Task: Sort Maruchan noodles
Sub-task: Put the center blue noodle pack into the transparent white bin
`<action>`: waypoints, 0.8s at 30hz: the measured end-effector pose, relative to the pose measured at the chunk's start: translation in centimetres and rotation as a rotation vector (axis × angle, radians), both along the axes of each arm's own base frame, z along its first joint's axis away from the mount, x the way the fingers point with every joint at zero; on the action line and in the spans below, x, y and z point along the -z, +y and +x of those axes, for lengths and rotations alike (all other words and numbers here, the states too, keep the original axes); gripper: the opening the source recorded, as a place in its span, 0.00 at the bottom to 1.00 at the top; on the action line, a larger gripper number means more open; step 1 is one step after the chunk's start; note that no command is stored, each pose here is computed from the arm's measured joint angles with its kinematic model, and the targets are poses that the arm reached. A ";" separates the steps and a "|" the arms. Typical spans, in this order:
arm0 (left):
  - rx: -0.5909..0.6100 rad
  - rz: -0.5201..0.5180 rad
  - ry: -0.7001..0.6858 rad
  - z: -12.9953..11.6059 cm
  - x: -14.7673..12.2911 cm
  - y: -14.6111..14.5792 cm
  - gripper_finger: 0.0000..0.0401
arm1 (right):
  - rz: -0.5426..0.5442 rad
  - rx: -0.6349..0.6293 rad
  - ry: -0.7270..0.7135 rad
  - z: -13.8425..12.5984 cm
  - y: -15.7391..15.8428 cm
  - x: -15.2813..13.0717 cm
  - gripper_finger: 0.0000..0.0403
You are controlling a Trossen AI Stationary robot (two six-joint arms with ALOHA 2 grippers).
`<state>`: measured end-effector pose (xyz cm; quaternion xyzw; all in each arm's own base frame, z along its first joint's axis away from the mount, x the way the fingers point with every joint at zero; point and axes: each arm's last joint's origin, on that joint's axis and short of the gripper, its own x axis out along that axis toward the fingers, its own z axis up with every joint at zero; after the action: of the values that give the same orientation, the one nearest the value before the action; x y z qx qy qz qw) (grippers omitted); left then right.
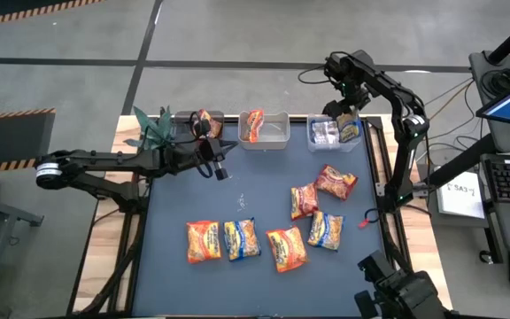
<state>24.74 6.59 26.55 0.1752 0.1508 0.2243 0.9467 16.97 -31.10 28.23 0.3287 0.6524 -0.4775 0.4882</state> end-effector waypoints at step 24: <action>0.000 -0.001 0.002 0.0 0.0 0.0 0.00 | -0.259 -0.012 -0.150 0.1 0.9 -6.2 0.38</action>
<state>24.73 6.59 26.53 0.1752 0.1516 0.2239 0.9467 17.10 -30.15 34.47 0.2938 0.5491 -0.5289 0.5765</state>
